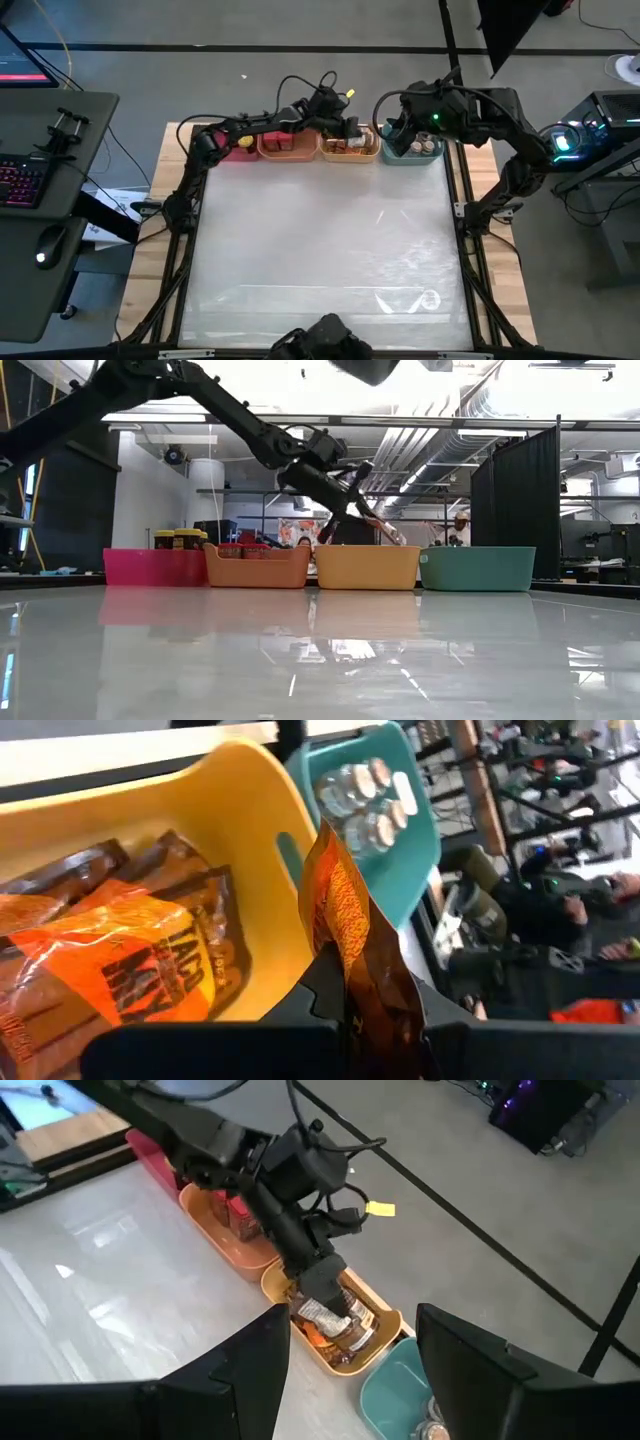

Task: Sort spices by type
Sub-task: Put the orange seasoning pack into the yellow bin

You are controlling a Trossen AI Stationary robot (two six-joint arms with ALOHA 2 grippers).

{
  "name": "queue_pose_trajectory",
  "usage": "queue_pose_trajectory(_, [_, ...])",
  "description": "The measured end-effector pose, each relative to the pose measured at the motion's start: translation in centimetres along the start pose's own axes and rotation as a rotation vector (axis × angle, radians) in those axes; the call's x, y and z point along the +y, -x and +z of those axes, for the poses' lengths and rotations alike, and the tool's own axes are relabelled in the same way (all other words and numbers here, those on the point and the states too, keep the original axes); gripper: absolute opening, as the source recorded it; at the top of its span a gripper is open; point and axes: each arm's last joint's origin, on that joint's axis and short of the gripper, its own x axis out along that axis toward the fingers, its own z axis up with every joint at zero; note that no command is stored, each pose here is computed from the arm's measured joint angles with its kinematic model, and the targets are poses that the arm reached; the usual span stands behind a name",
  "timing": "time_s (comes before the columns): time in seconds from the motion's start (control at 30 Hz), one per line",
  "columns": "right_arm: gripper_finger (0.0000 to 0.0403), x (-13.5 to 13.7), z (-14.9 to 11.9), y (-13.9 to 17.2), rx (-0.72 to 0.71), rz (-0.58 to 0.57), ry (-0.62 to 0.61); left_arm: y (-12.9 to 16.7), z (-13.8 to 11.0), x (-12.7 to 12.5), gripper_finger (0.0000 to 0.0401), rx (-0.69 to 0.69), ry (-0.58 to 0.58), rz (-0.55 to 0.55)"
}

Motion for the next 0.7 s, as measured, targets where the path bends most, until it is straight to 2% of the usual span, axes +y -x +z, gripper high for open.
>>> queue_pose_trajectory(0.13, [0.0212,-0.01,0.00,0.00,-0.001,-0.003,-0.037,-0.30,-0.02,0.60,0.0000,-0.032,0.012,0.051])
queue_pose_trajectory(0.33, [0.0212,-0.04,0.02,-0.03,-0.007,-0.021,-0.068,-0.25,-0.01,0.91,0.0012,-0.055,-0.047,0.112])
queue_pose_trajectory(0.7, [0.0212,-0.03,0.05,-0.06,-0.010,-0.025,-0.069,-0.32,-0.32,0.92,0.0123,-0.026,-0.069,0.115])
